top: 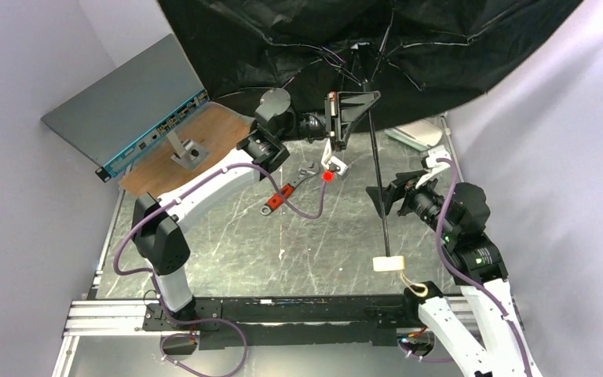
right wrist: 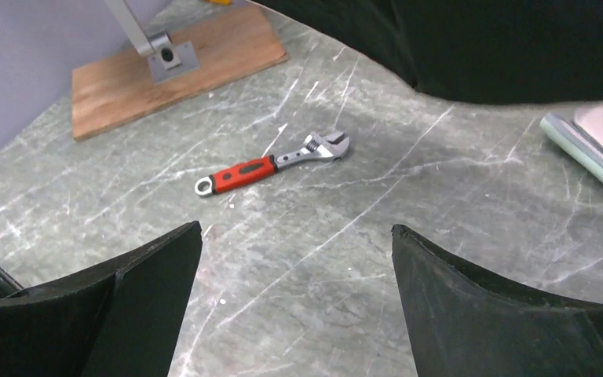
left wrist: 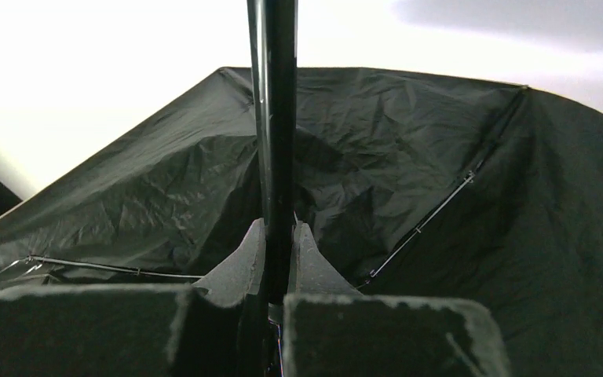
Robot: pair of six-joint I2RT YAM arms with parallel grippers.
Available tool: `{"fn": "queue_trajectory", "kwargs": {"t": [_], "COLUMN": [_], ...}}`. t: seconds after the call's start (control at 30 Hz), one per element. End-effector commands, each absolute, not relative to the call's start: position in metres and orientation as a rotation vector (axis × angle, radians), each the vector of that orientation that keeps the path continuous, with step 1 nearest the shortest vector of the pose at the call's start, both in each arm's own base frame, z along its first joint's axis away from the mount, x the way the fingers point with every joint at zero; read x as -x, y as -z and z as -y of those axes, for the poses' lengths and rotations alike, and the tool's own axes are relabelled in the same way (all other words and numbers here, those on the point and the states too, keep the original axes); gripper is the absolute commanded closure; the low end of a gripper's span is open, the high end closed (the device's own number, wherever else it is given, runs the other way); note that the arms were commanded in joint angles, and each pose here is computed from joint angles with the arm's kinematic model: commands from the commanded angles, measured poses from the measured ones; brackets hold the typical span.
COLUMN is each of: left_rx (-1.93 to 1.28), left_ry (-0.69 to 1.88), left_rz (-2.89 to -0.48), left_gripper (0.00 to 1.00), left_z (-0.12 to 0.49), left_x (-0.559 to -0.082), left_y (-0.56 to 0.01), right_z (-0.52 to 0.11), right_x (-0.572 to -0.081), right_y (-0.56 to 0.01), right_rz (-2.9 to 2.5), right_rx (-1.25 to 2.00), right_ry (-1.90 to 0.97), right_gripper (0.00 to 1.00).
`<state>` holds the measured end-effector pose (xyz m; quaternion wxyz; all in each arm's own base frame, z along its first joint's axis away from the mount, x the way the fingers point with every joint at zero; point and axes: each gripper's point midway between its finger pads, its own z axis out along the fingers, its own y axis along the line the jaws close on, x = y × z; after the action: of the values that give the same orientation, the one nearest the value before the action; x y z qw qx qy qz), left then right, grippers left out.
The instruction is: Open the umbrella
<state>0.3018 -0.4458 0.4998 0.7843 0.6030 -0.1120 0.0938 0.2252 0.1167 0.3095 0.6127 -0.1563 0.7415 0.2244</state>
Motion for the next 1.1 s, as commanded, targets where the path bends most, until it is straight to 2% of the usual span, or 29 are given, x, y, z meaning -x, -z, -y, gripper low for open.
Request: {"fn": "queue_trajectory", "kwargs": {"t": [0.0,0.2,0.37,0.5,0.73,0.9,1.07], "left_rx": [-1.156,-1.114,-1.046,-1.072,-1.194,-1.206,-1.209], "left_ry": [-0.574,-0.696,-0.866,-0.966,-1.112,-1.149,-1.162], "left_rz": [0.531,0.726,0.769,0.732,0.596,0.551,0.559], "left_gripper": [1.0,1.0,1.0,1.0,1.0,1.0,1.0], "left_z": [0.409,0.427,0.433,0.406,0.327,0.296,0.285], "left_x": [-0.269,-0.238,-0.25,-0.273,-0.315,-0.322,-0.321], "left_y": [-0.57,-0.59,-0.629,-0.646,-0.642,-0.644,-0.64], "right_z": [-0.107,-0.083,-0.089,-0.095,-0.112,-0.15,-0.192], "right_x": [-0.231,-0.248,-0.248,-0.249,-0.244,-0.232,-0.211], "right_y": [-0.354,-0.368,-0.372,-0.391,-0.449,-0.482,-0.47], "right_rz": [-1.615,-1.583,-1.585,-1.566,-1.454,-1.405,-1.498], "right_rx": [0.252,0.155,0.144,0.176,0.237,0.394,0.593], "right_ry": [-0.5,-0.366,-0.429,-0.466,-0.566,-0.792,-1.128], "right_gripper": [0.08,0.08,0.12,0.16,0.13,0.11,0.11]}}
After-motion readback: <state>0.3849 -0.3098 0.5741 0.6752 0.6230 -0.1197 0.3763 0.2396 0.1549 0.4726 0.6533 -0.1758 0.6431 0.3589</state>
